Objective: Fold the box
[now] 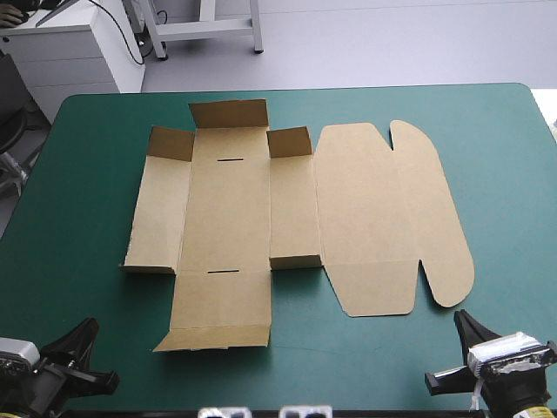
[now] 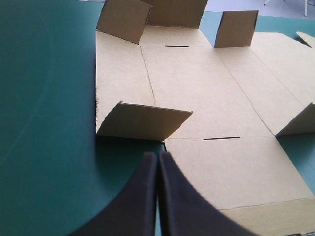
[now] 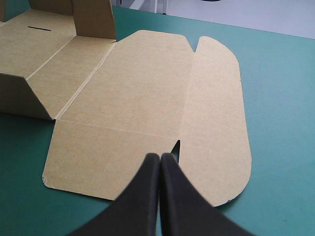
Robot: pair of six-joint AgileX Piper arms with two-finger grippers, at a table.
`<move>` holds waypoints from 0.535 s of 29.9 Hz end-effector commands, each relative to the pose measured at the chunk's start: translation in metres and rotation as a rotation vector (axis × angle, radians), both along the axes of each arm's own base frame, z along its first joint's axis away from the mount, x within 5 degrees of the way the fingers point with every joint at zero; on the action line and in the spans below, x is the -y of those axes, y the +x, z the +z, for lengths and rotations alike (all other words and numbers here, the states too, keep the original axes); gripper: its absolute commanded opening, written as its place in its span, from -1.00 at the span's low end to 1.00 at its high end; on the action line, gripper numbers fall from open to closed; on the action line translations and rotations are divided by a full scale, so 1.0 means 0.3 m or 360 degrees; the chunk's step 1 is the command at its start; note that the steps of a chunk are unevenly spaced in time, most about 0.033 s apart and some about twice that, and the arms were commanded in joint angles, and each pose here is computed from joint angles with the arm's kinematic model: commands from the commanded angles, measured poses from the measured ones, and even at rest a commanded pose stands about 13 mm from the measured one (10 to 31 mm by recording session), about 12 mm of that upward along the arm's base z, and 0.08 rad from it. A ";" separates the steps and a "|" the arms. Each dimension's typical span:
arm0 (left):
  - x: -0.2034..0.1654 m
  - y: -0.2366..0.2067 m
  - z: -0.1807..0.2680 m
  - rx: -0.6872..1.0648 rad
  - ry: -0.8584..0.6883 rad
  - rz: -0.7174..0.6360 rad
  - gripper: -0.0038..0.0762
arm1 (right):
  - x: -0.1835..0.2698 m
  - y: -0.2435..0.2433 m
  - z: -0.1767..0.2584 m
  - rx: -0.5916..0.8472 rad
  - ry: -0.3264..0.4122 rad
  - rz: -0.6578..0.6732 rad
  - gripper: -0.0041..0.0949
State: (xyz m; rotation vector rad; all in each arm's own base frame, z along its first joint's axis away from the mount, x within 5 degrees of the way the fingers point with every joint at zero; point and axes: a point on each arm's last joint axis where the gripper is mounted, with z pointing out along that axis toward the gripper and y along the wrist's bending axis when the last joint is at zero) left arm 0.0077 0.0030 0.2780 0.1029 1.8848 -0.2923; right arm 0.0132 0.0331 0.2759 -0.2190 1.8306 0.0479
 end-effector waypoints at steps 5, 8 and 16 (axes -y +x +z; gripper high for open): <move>-0.001 -0.008 0.045 0.0159 -0.0058 -0.0012 -0.92 | -0.001 -0.015 0.044 0.0178 0.0009 -0.0032 -0.96; -0.001 -0.008 0.045 0.0159 -0.0058 -0.0012 -0.92 | -0.001 -0.015 0.044 0.0178 0.0009 -0.0032 -0.96; 0.000 -0.003 0.047 0.0158 -0.0020 -0.0016 -0.92 | -0.001 -0.015 0.044 0.0178 0.0009 -0.0032 -0.96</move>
